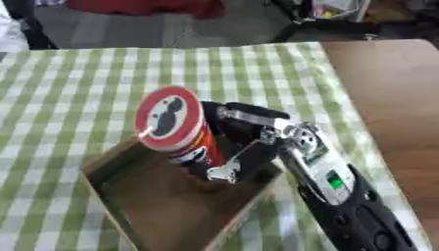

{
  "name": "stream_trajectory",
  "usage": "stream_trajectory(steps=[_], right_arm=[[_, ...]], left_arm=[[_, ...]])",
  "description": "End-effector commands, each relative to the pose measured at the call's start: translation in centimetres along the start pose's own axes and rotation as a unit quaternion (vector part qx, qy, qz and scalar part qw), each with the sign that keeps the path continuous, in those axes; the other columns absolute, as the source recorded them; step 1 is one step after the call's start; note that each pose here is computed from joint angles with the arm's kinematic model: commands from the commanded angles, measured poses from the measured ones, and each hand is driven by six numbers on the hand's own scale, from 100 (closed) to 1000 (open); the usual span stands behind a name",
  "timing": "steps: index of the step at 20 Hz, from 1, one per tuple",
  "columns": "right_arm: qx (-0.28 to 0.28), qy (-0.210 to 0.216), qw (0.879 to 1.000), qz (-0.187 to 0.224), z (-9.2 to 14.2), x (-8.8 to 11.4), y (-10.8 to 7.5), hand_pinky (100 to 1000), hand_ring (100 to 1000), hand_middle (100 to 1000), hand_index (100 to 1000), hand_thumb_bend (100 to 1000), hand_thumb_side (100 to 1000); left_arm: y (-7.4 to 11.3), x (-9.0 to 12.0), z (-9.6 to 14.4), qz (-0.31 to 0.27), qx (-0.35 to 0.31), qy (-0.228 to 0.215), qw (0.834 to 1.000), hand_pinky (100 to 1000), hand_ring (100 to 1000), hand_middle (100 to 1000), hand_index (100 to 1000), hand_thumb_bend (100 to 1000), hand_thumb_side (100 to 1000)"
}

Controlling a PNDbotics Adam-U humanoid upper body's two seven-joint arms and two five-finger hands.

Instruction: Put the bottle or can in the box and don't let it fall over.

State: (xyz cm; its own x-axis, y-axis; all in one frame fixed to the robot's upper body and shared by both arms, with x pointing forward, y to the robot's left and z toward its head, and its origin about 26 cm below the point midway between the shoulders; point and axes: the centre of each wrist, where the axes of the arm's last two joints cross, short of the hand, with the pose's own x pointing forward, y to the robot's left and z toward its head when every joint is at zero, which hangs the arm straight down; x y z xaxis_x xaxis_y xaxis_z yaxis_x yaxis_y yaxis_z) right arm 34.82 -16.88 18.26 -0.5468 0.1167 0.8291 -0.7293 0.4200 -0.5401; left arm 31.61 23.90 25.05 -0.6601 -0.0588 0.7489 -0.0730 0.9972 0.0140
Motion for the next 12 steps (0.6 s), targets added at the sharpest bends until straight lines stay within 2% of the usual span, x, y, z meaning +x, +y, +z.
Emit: stream_trajectory(steps=[1, 3, 4, 5, 6, 7, 8, 9, 12], right_arm=[[-0.010, -0.001, 1.000, 0.007, 0.13, 0.95, -0.54, 1000, 1000, 1000, 1000, 135, 100], [-0.008, -0.009, 1.000, 0.000, 0.03, 1.15, -0.46, 1000, 1000, 1000, 1000, 262, 115], [-0.003, -0.016, 1.000, -0.001, 0.00, 1.27, -0.41, 1000, 1000, 1000, 1000, 225, 253], [-0.002, -0.022, 1.000, 0.000, 0.05, 1.36, -0.45, 1000, 1000, 1000, 1000, 100, 795], [-0.003, -0.026, 1.000, 0.002, 0.10, 1.41, -0.49, 1000, 1000, 1000, 1000, 118, 802], [-0.003, -0.027, 1.000, 0.007, 0.11, 1.47, -0.53, 1000, 1000, 1000, 1000, 100, 795], [-0.002, -0.028, 1.000, 0.013, 0.10, 1.49, -0.55, 1000, 1000, 1000, 1000, 100, 738], [0.001, -0.028, 0.999, 0.016, 0.07, 1.48, -0.55, 1000, 1000, 1000, 1000, 100, 545], [0.009, -0.031, 0.999, 0.019, 0.02, 1.49, -0.59, 1000, 1000, 1000, 1000, 100, 462]], left_arm=[[0.02, 0.88, -0.28, -0.003, -0.002, -0.021, 1.000, 1000, 1000, 816, 876, 100, 721], [0.01, 0.88, -0.28, -0.003, -0.002, -0.021, 1.000, 1000, 1000, 816, 876, 100, 721], [-0.01, 0.88, -0.28, -0.004, -0.003, -0.021, 1.000, 1000, 1000, 816, 876, 100, 720], [-0.01, 0.88, -0.27, -0.004, -0.003, -0.021, 1.000, 1000, 1000, 815, 875, 100, 720], [-0.01, 0.88, -0.27, -0.005, -0.003, -0.022, 1.000, 1000, 1000, 816, 875, 100, 719], [-0.01, 0.88, -0.28, -0.005, -0.003, -0.022, 1.000, 1000, 1000, 816, 875, 100, 719], [-0.01, 0.88, -0.28, -0.005, -0.002, -0.022, 1.000, 1000, 1000, 816, 876, 100, 720], [-0.02, 0.89, -0.29, -0.005, -0.002, -0.022, 1.000, 1000, 1000, 816, 876, 100, 719], [-0.05, 0.89, -0.29, -0.005, -0.002, -0.023, 1.000, 1000, 1000, 815, 876, 100, 719]])
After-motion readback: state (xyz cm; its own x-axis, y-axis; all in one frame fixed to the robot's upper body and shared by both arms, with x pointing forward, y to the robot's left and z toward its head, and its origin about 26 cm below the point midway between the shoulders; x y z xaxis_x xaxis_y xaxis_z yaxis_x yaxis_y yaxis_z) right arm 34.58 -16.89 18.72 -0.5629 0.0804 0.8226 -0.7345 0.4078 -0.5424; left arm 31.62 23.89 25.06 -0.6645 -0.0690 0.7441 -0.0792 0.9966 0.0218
